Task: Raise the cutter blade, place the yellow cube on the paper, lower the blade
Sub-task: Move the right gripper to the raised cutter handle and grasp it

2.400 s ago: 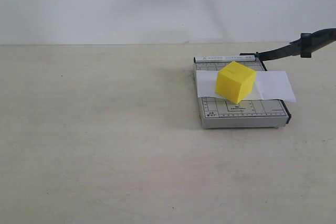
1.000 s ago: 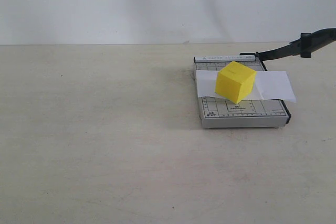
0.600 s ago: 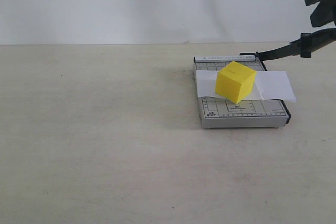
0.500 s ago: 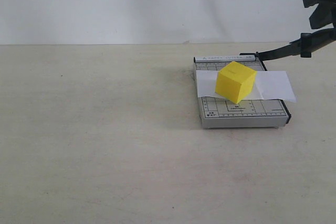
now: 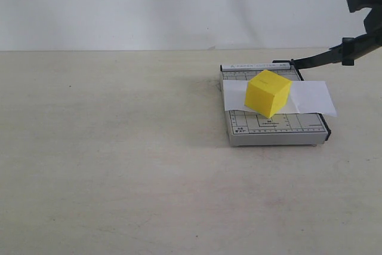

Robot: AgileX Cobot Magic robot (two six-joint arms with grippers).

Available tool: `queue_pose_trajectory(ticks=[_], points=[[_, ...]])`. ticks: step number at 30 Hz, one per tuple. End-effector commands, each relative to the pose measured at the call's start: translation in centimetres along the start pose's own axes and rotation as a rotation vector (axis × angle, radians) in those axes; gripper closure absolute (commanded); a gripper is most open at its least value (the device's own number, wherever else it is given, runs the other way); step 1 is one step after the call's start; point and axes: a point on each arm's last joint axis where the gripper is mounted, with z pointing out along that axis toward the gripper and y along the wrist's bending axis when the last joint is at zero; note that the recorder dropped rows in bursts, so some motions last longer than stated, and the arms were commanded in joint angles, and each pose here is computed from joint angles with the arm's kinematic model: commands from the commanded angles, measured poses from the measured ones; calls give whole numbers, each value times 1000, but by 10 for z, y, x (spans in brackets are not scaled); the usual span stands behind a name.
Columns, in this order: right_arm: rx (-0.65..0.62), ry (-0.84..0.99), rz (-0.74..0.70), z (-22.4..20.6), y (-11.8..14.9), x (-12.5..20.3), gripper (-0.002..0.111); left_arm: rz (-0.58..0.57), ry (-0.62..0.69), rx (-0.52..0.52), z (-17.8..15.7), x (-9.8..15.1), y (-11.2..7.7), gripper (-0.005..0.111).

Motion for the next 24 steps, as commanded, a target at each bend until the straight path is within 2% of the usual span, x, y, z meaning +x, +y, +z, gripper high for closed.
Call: queue_pose_trajectory(ticks=[1,12,18,24], points=[[6,38,-12,-1,-1,3,95,4,0,6,0,1,0,102],[-7,122,6,4,1,15,95,4,0,6,0,1,0,102],[-14,173,14,18,2,34,109,4,0,6,0,1,0,102],[-20,188,21,22,2,39,108,4,0,6,0,1,0,102]])
